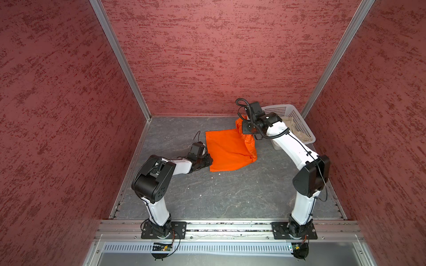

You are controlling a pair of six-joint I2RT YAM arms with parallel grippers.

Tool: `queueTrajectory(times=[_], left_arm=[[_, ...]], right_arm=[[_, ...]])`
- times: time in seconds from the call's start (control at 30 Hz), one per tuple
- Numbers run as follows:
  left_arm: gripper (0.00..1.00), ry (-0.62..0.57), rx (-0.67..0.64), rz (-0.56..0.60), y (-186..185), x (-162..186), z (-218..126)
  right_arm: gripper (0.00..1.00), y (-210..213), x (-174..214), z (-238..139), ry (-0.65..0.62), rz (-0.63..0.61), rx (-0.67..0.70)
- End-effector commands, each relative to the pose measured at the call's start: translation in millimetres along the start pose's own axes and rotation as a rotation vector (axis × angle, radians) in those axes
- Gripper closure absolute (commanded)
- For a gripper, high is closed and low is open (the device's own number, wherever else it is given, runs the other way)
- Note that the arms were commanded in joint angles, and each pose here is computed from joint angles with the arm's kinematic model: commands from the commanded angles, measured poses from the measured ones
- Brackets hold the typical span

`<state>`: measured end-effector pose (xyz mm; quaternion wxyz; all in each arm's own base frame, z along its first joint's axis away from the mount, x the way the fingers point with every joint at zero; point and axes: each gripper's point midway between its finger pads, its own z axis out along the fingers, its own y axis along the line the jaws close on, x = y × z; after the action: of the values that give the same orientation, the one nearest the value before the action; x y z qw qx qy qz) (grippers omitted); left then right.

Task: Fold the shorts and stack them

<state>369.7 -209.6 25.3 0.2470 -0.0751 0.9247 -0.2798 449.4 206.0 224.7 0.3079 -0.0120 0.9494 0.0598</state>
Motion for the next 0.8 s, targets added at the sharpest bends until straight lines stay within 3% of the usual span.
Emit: queueTrajectory(times=[0.0,0.3,0.47,0.53,0.67,0.77], left_arm=[[0.79,0.033,-0.032,0.005,7.5,9.6,7.9],[0.79,0.042,-0.035,0.004,9.6,12.1,10.4],[0.79,0.036,-0.035,0.003,8.1,9.6,7.8],[0.78,0.025,-0.041,0.002,8.7,6.8,3.5],[0.71,-0.018,-0.056,-0.023,13.3,-5.0,-15.9],[0.67,-0.058,-0.069,-0.043,16.1,-15.1,-39.3]], right_arm=[[0.87,21.8,-7.3,0.4,-0.043,0.018,-0.011],[0.86,80.6,14.8,28.5,-0.001,0.029,-0.132],[0.8,108.1,41.3,63.5,0.068,0.027,-0.178],[0.74,120.9,55.4,80.0,0.1,0.021,-0.202],[0.49,149.6,72.8,102.1,0.147,0.033,-0.301],[0.42,165.9,61.3,92.0,0.121,0.048,-0.392]])
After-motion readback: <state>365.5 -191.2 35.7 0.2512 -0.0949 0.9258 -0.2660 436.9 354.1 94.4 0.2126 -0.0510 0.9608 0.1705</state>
